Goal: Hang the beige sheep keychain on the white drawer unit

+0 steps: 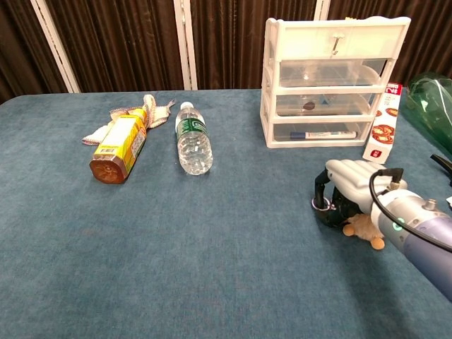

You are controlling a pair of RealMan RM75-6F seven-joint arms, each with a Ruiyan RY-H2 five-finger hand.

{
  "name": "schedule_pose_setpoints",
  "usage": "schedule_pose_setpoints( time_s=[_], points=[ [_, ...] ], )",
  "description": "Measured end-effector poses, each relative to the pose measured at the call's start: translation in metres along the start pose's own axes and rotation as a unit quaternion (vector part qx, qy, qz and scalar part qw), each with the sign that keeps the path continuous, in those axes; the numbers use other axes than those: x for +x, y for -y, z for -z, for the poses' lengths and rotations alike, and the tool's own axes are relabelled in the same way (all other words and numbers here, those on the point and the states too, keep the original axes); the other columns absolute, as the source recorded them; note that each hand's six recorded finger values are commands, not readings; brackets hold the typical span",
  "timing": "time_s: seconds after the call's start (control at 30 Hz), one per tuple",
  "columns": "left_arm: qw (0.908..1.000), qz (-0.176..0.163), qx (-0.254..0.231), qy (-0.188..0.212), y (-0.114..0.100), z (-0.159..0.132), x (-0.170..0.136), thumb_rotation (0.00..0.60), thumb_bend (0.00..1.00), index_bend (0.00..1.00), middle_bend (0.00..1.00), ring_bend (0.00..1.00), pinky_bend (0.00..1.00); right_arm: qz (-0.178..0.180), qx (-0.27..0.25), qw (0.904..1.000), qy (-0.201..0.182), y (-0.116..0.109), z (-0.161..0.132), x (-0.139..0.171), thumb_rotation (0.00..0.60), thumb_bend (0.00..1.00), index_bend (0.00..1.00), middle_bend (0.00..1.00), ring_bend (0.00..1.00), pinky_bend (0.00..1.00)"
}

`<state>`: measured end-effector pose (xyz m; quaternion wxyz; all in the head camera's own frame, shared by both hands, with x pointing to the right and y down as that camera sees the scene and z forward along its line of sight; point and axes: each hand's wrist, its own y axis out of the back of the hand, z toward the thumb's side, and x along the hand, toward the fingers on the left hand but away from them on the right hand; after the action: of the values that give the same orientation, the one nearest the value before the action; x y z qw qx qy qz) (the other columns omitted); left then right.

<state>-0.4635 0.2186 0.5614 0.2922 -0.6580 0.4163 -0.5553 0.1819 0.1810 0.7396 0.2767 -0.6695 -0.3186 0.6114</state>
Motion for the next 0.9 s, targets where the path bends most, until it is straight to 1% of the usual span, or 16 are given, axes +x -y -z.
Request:
schedule_pose_setpoints(
  time_s=[0.23, 0.43, 0.67, 0.9],
  points=[
    [1.0, -0.002, 0.001, 0.001, 0.0, 0.0, 0.0, 0.6, 0.0, 0.0, 0.0, 0.0, 0.0, 0.015, -0.011, 0.9998, -0.005, -0.011, 0.0, 0.003, 0.6, 0.4, 0.57, 1.0, 1.0, 1.0],
    [1.0, -0.003, 0.002, 0.0, 0.0, 0.0, 0.0, 0.6, 0.0, 0.0, 0.0, 0.0, 0.0, 0.034, -0.021, 0.9991, -0.014, -0.027, -0.002, 0.006, 0.6, 0.4, 0.57, 1.0, 1.0, 1.0],
    [1.0, -0.004, 0.002, 0.001, 0.0, -0.001, -0.001, 0.6, 0.0, 0.0, 0.0, 0.0, 0.0, 0.074, -0.028, 0.9966, -0.024, -0.059, -0.002, 0.01, 0.6, 0.4, 0.57, 1.0, 1.0, 1.0],
    [1.0, -0.004, 0.003, 0.0, 0.0, -0.001, 0.0, 0.6, 0.0, 0.0, 0.0, 0.0, 0.0, 0.108, -0.035, 0.9934, -0.019, -0.091, 0.003, 0.008, 0.6, 0.4, 0.58, 1.0, 1.0, 1.0]
  ],
)
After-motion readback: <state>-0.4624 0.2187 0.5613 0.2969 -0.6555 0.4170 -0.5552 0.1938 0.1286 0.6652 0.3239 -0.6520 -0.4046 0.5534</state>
